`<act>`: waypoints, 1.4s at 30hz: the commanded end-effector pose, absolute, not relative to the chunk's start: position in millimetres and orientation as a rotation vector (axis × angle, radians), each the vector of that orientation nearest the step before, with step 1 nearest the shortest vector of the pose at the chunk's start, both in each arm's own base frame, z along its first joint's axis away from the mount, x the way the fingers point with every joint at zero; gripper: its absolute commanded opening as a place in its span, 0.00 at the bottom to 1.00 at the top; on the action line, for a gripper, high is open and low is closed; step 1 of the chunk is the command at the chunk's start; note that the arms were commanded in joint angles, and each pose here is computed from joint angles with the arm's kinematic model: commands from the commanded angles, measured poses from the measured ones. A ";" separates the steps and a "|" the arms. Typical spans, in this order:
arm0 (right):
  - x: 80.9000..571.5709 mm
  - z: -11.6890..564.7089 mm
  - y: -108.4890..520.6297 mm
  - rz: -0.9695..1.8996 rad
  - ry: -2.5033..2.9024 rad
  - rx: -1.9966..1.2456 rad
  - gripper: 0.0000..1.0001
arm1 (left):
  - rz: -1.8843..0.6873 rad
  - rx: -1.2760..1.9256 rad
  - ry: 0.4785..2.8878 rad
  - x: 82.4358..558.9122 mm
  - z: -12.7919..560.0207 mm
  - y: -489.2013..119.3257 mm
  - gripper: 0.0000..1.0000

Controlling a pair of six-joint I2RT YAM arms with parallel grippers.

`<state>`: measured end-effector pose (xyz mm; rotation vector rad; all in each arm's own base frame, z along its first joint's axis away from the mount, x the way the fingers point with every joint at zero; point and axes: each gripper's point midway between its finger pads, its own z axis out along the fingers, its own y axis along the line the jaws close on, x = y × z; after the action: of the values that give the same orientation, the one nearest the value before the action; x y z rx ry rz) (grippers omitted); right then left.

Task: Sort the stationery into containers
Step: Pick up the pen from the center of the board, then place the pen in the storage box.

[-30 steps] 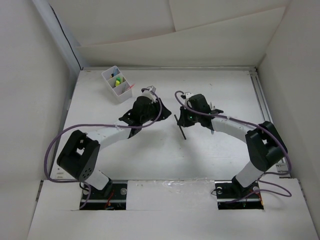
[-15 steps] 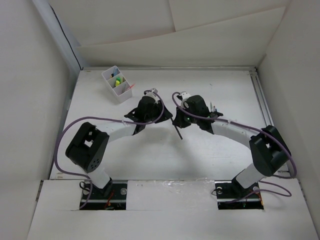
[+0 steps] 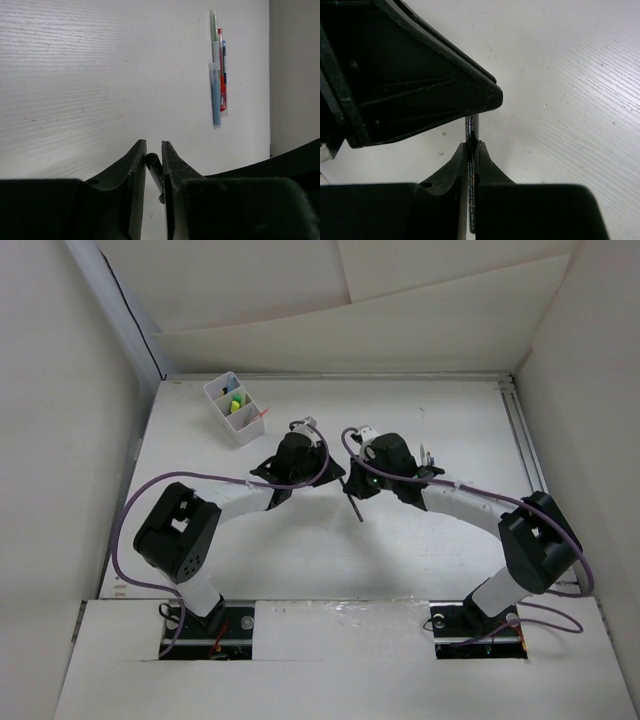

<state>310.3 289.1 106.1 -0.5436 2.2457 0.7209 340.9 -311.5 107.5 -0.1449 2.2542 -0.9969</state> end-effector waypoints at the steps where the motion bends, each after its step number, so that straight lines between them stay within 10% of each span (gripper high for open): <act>1: 315.6 134.4 297.5 0.750 2.135 -0.562 0.00 | -1.056 -0.118 2.200 346.3 128.4 -323.2 0.08; 7: 316.3 137.5 293.5 0.730 2.126 -0.547 0.00 | -1.034 -0.121 2.190 345.5 136.0 -318.3 0.00; 19: 311.3 175.4 278.4 0.749 2.021 -0.501 0.54 | -0.939 -0.207 2.097 381.2 166.4 -291.7 0.00; 42: 320.1 202.0 223.4 0.681 1.959 -0.241 0.52 | -0.152 -0.719 1.753 539.9 285.5 -49.2 0.00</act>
<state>313.9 225.5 177.7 -0.2754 2.0473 0.6659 538.2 -108.3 306.2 -0.6475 1.7123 -0.4075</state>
